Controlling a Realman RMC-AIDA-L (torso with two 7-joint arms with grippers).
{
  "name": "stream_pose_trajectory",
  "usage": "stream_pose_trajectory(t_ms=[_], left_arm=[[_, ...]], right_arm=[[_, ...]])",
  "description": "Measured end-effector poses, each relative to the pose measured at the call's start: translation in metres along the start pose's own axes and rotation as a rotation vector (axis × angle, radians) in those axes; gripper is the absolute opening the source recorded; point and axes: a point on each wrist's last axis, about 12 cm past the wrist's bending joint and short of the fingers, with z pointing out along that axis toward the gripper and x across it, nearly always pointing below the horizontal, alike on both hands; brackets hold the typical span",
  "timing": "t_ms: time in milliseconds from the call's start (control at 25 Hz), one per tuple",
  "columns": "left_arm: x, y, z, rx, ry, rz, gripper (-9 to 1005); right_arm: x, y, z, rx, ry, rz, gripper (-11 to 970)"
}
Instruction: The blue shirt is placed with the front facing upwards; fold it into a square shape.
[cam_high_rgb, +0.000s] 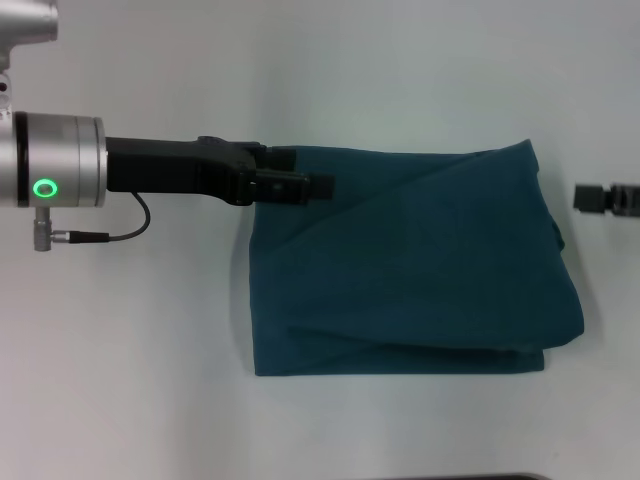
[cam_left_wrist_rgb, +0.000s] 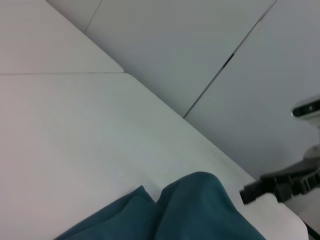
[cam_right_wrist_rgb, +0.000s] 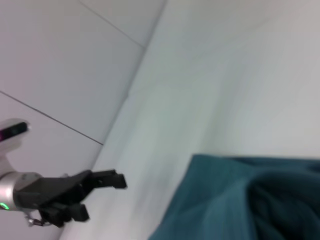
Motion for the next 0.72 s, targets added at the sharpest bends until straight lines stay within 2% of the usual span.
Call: stream_pose_trajectory(t_ms=[160, 400, 720], left_arm=[[-0.004, 0.000, 0.003, -0.001, -0.002, 0.009, 887], [-0.007, 0.002, 0.006, -0.023, -0.013, 0.017, 888], [-0.007, 0.008, 0.005, -0.066, -0.030, 0.007, 888]], right_arm=[[-0.019, 0.008, 0.013, -0.031, 0.011, -0.047, 665], [-0.035, 0.015, 0.029, -0.055, 0.031, -0.084, 546], [-0.041, 0.017, 0.049, -0.040, 0.071, -0.130, 359]])
